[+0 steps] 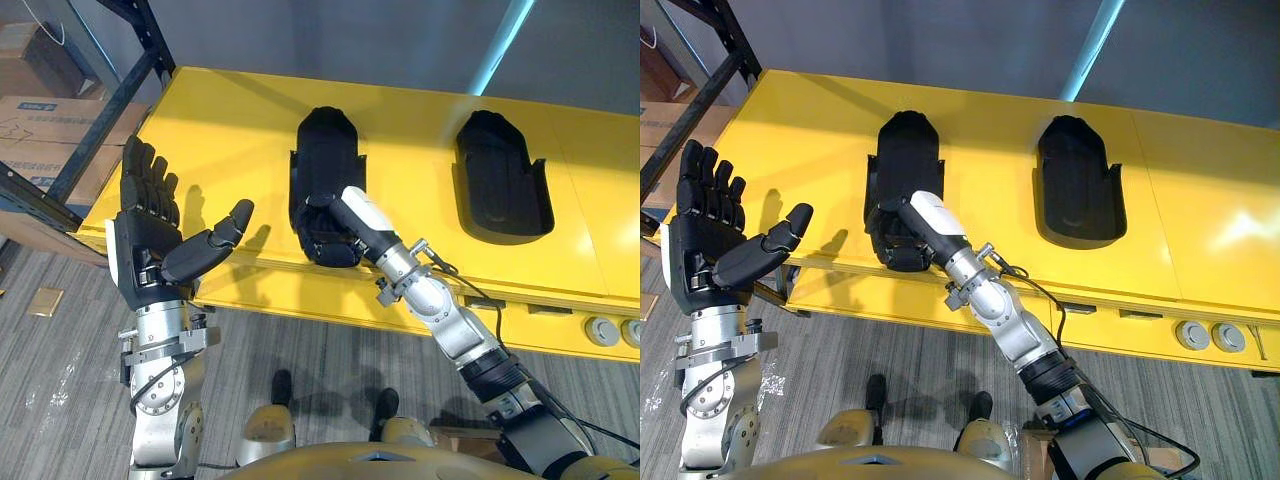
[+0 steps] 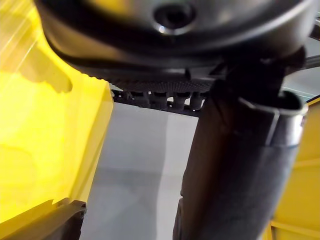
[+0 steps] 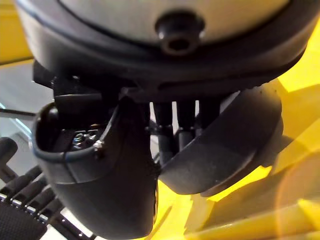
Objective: Walk over and take three plastic housings, then place them on the shelf
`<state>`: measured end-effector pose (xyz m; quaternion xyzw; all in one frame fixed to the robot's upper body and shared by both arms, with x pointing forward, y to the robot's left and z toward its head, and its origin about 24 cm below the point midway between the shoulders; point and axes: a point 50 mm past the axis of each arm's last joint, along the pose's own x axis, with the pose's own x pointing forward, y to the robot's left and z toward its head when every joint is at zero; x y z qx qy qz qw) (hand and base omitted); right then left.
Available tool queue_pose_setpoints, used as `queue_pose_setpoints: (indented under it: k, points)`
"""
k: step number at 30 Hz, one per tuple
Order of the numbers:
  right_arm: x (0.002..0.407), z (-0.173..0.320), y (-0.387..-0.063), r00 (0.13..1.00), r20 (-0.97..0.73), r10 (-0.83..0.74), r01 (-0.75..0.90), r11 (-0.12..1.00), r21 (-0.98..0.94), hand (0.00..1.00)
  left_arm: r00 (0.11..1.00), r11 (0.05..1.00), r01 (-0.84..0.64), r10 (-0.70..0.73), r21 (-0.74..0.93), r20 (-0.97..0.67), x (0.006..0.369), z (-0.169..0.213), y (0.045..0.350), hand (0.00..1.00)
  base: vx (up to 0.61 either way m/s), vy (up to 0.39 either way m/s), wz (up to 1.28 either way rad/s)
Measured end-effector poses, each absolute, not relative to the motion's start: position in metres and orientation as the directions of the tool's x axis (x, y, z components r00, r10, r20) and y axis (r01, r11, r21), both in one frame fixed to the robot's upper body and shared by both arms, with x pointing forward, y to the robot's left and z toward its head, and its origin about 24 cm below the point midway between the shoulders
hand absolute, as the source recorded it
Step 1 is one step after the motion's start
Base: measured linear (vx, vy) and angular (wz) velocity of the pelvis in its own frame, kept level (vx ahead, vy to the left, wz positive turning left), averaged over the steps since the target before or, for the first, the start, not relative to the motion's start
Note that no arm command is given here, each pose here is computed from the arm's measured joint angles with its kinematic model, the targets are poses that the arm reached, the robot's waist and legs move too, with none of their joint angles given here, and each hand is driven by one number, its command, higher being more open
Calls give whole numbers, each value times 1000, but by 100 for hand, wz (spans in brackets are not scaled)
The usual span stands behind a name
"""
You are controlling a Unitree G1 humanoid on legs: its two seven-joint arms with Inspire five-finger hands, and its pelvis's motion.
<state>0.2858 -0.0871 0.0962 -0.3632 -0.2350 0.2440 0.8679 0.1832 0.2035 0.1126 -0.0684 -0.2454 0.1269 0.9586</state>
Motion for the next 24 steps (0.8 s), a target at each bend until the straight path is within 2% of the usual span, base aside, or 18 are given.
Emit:
queue_pose_setpoints:
  k: [16,24]
  points:
    - [313,114,-119,816,243,524,-117,563,-818,0,864,958,-220,279,-184,420,185,104,206,100,0,0,0]
    - [317,116,-123,820,250,516,-104,562,-820,0,864,958,-220,278,-183,420,185,104,206,100,0,0,0]
